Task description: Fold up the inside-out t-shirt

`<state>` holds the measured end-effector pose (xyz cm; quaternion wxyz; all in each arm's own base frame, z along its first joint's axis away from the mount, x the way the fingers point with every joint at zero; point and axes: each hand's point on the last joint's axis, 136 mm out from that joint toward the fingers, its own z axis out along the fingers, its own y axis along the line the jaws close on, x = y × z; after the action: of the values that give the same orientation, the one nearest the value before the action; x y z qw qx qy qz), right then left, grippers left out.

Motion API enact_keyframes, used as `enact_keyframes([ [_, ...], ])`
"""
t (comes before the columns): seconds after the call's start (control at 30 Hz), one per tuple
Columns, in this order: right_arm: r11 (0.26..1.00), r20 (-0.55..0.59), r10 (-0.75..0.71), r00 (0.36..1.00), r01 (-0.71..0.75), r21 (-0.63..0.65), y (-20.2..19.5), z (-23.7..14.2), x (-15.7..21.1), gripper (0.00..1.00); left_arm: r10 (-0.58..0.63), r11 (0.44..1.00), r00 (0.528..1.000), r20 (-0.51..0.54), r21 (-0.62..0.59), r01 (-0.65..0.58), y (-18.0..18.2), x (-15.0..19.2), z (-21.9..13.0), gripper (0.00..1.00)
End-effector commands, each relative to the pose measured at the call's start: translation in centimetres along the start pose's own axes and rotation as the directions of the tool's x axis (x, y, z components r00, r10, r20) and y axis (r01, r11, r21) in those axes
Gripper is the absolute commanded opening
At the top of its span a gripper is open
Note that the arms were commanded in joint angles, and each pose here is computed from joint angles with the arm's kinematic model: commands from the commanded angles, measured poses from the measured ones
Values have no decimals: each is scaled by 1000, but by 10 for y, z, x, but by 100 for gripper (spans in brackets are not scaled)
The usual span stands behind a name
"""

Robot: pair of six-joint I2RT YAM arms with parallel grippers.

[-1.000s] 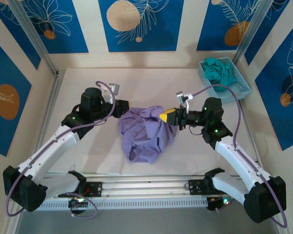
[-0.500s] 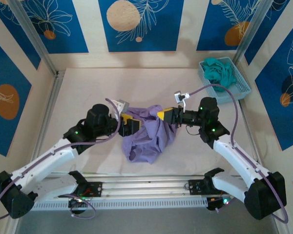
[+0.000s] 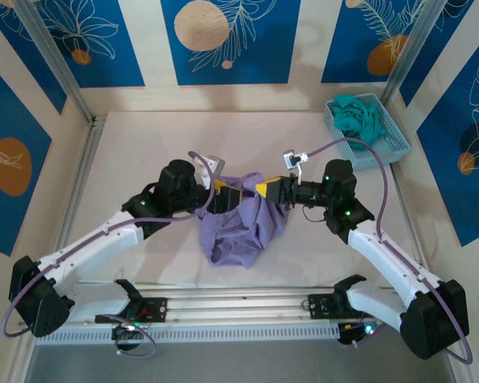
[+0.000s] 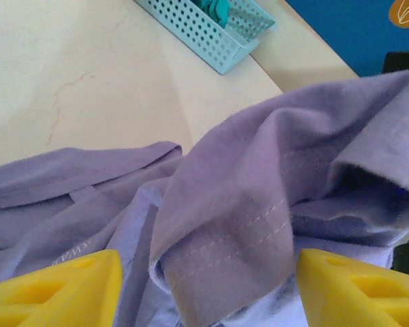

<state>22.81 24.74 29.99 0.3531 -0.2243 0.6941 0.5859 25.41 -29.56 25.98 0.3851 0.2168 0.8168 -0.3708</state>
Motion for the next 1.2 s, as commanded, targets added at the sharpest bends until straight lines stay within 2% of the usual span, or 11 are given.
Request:
enact_keyframes([
  [0.0, 999, 8, -37, 999, 37, -12, 10, -1, -5, 0, 32, 999, 999, 27, -37, -31, 2, -15, 2, 65],
  [0.3, 998, 14, -61, 998, 61, -14, 15, -4, -7, 0, 69, 997, 997, 37, -48, -67, 2, -26, 3, 42],
  [0.5, 994, 12, -106, 994, 106, 19, 13, -13, -5, 0, 54, 997, 995, 87, 50, -59, -14, -39, -10, 2],
  [0.6, 989, 30, -136, 990, 134, 62, 7, -21, -6, 0, -21, 974, 990, 140, 228, -11, -37, -52, -31, 0],
  [0.7, 985, 29, -146, 989, 142, 97, -2, -27, -5, 0, -129, 903, 977, 170, 426, 45, -61, -65, -57, 0],
  [0.77, 985, 28, -145, 989, 142, 94, -3, -29, -5, 0, -179, 873, 970, 165, 481, 79, -65, -68, -69, 0],
  [0.83, 987, 33, -136, 990, 133, 86, -2, -33, -5, 0, -199, 889, 967, 161, 445, 109, -56, -64, -75, 0],
  [0.93, 990, 40, -139, 990, 137, 40, 6, -35, -5, 0, -150, 958, 976, 159, 267, 104, -28, -50, -75, 0],
  [1.0, 991, 34, -130, 991, 129, 20, 8, -34, -4, 0, -122, 976, 982, 147, 197, 92, -17, -42, -73, 0],
  [1.07, 995, 31, -86, 996, 84, 57, -3, -33, -2, 0, -111, 972, 984, 140, 219, 78, -20, -39, -72, 0],
  [1.17, 972, 23, -12, 1000, 6, 234, -37, -31, 5, 5, -122, 949, 982, 144, 307, 73, -32, -40, -69, 0],
])
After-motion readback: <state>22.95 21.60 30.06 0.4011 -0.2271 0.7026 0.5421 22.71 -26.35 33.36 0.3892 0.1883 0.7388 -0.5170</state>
